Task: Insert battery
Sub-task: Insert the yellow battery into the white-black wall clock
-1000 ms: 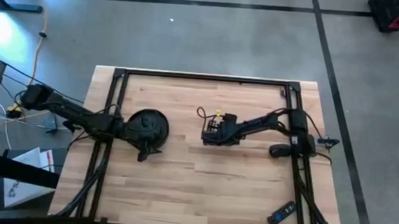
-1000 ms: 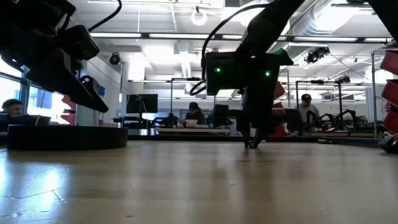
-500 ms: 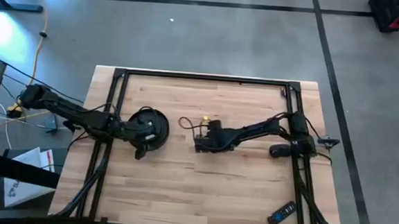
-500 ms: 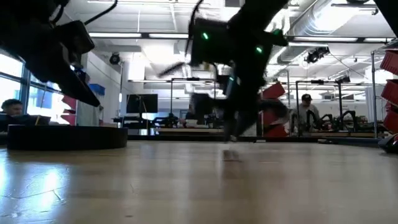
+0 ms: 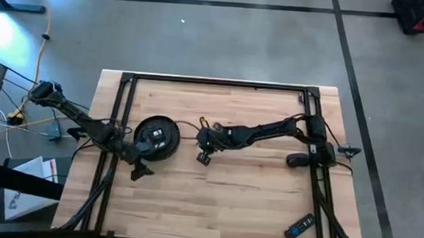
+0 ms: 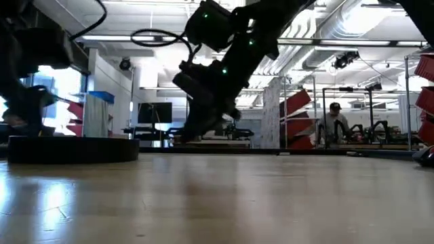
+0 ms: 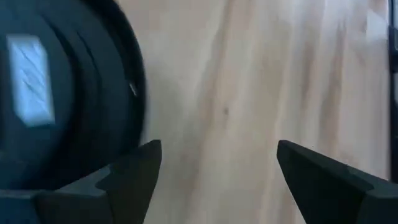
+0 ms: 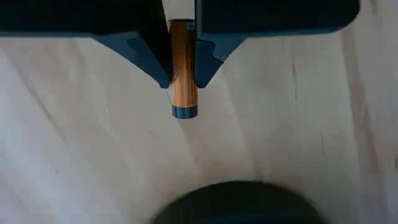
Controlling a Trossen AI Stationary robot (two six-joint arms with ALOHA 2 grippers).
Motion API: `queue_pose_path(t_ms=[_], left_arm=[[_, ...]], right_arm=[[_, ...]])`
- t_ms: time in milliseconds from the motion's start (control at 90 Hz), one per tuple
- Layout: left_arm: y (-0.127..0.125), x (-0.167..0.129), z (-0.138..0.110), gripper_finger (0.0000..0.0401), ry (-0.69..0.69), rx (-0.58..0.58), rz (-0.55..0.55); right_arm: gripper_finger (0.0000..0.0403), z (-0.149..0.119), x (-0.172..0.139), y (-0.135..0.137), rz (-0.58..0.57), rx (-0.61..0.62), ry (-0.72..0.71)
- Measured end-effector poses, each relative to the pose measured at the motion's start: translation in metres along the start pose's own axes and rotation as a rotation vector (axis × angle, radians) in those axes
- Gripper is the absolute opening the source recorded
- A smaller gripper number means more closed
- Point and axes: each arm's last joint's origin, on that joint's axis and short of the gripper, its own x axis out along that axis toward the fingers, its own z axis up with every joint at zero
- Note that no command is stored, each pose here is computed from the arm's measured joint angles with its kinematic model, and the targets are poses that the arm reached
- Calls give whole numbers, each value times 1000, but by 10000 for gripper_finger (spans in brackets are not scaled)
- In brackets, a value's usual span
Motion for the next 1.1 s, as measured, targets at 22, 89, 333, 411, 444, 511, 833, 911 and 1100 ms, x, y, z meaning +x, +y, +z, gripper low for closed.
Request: queue_pose_path(t_ms=[22, 89, 333, 411, 444, 511, 833, 911, 1100], left_arm=[[0, 0, -2, 305, 23, -19, 0], [-1, 0, -8, 305, 98, -77, -4], [14, 1, -25, 305, 227, -257, 229], [19, 2, -27, 305, 212, -297, 324], [19, 3, -26, 305, 197, -299, 324], [19, 4, -25, 305, 156, -308, 349], [22, 15, -16, 305, 66, -297, 449], [22, 18, -11, 305, 17, -253, 487], [21, 22, 4, 305, -54, -162, 559]], right_arm=[[10, 0, 0, -1, -5, -29, -4], [10, 2, 1, -4, -17, -110, -18], [11, 11, 2, -3, 52, -234, -121], [11, 7, 8, -4, 55, -251, -105], [11, 5, 10, -5, 52, -258, -94], [11, 4, 13, -5, 50, -268, -88], [11, 0, 20, -6, 35, -310, -78], [11, 0, 16, -6, 29, -328, -57], [12, -3, 8, -9, -1, -314, 9]])
